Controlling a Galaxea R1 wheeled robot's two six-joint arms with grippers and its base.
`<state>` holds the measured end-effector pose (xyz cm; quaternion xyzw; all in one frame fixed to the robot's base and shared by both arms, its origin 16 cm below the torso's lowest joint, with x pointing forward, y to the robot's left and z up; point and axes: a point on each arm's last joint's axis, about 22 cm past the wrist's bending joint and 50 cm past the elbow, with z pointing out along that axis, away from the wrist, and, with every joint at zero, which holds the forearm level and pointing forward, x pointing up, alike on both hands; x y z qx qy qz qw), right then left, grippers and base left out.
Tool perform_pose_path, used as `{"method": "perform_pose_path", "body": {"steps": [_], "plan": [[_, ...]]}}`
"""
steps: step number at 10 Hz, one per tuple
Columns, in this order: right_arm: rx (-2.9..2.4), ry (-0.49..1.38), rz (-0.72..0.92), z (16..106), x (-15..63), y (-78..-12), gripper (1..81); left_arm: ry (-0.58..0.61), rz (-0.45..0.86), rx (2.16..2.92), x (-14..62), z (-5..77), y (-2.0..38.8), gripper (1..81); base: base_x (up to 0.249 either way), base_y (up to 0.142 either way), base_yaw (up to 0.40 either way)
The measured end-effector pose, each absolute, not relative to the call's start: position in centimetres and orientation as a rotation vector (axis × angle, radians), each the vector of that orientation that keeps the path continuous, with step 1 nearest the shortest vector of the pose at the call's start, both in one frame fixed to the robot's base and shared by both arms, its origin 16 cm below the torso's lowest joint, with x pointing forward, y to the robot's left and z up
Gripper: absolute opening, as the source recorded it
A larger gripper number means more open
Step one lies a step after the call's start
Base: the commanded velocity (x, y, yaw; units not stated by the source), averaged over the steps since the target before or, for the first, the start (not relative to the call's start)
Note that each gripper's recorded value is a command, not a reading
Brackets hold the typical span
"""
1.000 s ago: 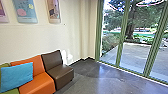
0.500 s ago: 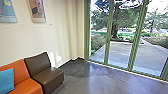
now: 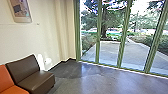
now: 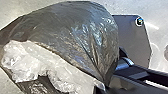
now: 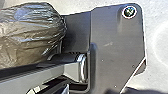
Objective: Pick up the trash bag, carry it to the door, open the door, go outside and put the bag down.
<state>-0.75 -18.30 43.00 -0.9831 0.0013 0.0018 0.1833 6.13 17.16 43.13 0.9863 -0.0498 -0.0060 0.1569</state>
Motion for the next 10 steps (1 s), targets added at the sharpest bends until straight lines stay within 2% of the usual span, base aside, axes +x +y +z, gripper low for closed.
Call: {"method": "perform_pose_path", "body": {"steps": [10], "plan": [[-2.781,-0.004,0.003,42.89,-0.67,-18.46,81.1,-0.153,-0.015,2.821,6.14,43.14,16.97,1.0,0.000,0.000,-0.251]]}}
